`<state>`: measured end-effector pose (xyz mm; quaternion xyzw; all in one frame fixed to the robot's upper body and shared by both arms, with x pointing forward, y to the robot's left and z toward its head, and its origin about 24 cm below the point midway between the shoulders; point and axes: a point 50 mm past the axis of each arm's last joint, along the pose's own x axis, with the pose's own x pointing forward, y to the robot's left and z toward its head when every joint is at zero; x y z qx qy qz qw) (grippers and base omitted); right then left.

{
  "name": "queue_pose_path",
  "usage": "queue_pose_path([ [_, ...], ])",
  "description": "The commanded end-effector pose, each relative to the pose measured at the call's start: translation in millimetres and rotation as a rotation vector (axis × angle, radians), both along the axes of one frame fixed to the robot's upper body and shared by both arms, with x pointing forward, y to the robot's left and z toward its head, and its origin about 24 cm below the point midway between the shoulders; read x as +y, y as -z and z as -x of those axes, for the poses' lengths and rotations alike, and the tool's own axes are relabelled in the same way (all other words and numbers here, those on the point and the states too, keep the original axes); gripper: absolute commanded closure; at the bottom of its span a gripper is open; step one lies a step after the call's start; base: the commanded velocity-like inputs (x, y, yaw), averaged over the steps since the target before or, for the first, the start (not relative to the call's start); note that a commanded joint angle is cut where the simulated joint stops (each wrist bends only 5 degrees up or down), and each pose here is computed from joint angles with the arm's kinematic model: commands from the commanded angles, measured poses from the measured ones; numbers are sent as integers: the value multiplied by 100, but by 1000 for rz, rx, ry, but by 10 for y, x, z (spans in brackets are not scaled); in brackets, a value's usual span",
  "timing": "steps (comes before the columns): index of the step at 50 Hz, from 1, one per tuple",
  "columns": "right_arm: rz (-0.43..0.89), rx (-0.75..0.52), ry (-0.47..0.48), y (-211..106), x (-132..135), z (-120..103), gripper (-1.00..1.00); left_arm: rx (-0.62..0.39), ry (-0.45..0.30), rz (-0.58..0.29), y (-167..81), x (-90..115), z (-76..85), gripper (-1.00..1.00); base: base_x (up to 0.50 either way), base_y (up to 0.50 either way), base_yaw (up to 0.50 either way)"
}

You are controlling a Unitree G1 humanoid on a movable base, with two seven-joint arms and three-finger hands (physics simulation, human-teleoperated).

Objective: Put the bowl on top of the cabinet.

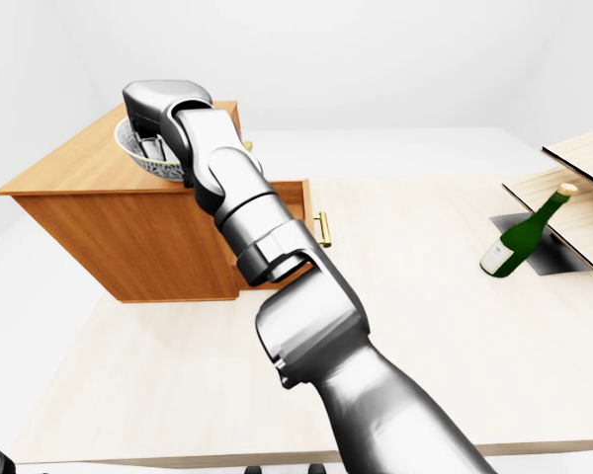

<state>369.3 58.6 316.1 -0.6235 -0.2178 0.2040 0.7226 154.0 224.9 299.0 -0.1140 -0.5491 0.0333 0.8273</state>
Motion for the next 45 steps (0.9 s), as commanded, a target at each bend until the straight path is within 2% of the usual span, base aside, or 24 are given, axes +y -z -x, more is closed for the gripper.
queue_pose_path([
  [1,-24,-24,-18,-53,73,46,100,3,1,0,2,0,-4,-100,0,0,0],
  [20,-28,-50,-33,-76,191,87,100,-6,6,11,-20,17,10,-100,0,0,0],
  [45,-32,-96,-13,-18,95,-29,100,-8,16,21,-36,27,19,-100,0,0,0],
])
